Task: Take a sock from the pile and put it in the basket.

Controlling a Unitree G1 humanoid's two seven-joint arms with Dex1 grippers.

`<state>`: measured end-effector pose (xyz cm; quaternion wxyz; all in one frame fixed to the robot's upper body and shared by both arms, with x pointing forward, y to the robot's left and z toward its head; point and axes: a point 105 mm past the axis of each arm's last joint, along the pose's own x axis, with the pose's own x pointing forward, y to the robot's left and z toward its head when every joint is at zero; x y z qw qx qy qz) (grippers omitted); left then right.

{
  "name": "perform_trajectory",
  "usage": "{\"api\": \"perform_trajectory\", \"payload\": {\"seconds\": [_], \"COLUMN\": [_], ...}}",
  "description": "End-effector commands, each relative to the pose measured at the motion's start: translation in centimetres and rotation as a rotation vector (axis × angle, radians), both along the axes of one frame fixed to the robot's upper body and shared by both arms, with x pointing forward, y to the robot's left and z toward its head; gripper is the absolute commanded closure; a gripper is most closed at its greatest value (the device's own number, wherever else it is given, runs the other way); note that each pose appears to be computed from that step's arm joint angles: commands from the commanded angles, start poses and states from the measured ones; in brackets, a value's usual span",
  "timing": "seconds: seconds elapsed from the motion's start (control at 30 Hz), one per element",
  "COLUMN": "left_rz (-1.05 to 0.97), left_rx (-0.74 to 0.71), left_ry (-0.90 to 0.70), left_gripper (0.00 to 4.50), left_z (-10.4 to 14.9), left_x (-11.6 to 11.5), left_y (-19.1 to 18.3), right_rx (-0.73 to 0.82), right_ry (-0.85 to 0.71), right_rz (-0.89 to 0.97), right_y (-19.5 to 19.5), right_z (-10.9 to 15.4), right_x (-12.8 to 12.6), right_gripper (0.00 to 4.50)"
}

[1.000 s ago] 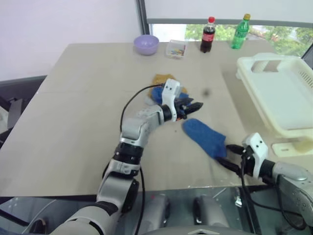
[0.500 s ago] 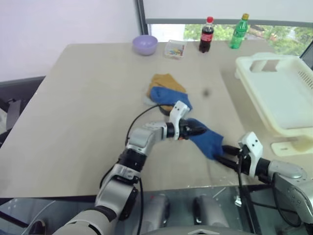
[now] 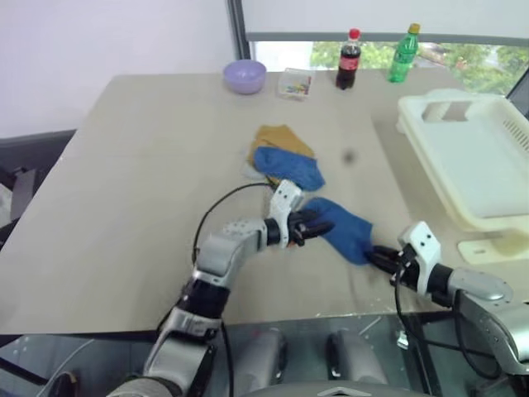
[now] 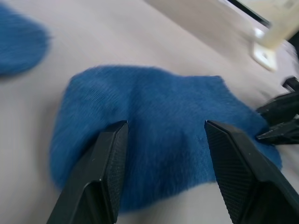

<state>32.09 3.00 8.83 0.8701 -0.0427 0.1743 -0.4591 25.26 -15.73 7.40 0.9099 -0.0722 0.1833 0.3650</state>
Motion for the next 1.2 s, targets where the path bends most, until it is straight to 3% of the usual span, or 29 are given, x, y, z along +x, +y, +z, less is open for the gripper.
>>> {"api": "perform_trajectory", "payload": {"seconds": [0.03, 0.23, 0.33, 0.43, 0.7, 1.03, 1.2], "left_rz": [0.07, 0.057, -0.043, -0.092, -0.116, -0.179, -0.208], "left_rx": [-0.006, 0.013, -0.066, -0.14, -0.121, -0.131, -0.127], "left_ry": [-0.025, 0.004, 0.02, 0.013, -0.034, -0.025, -0.051], "left_gripper": [1.7, 1.7, 1.7, 1.7, 1.7, 1.7, 1.7], "left_z": [1.3, 1.6, 2.9, 4.6, 6.4, 5.3, 5.2], "left_x": [-0.8, -3.0, -5.0, -5.5, -3.4, -2.1, -0.8], "left_y": [0.9, 1.8, 2.0, 3.1, 5.7, 2.6, 0.8], "right_rx": [-0.003, -0.02, -0.029, -0.006, -0.141, -0.345, -0.351], "right_ry": [-0.044, -0.083, -0.128, -0.184, -0.19, -0.262, -0.272], "right_rz": [0.006, 0.076, 0.173, 0.301, 0.599, 0.865, 0.776], "right_y": [0.2, 0.5, 0.8, 1.8, 1.8, 0.2, 0.5], "right_z": [0.7, 1.1, 1.7, 2.6, 1.8, -0.1, -0.5], "right_x": [0.4, 0.5, 0.0, -1.0, -3.2, -3.6, -1.9], "right_gripper": [3.73, 3.73, 3.73, 3.73, 3.73, 3.73, 3.73]}}
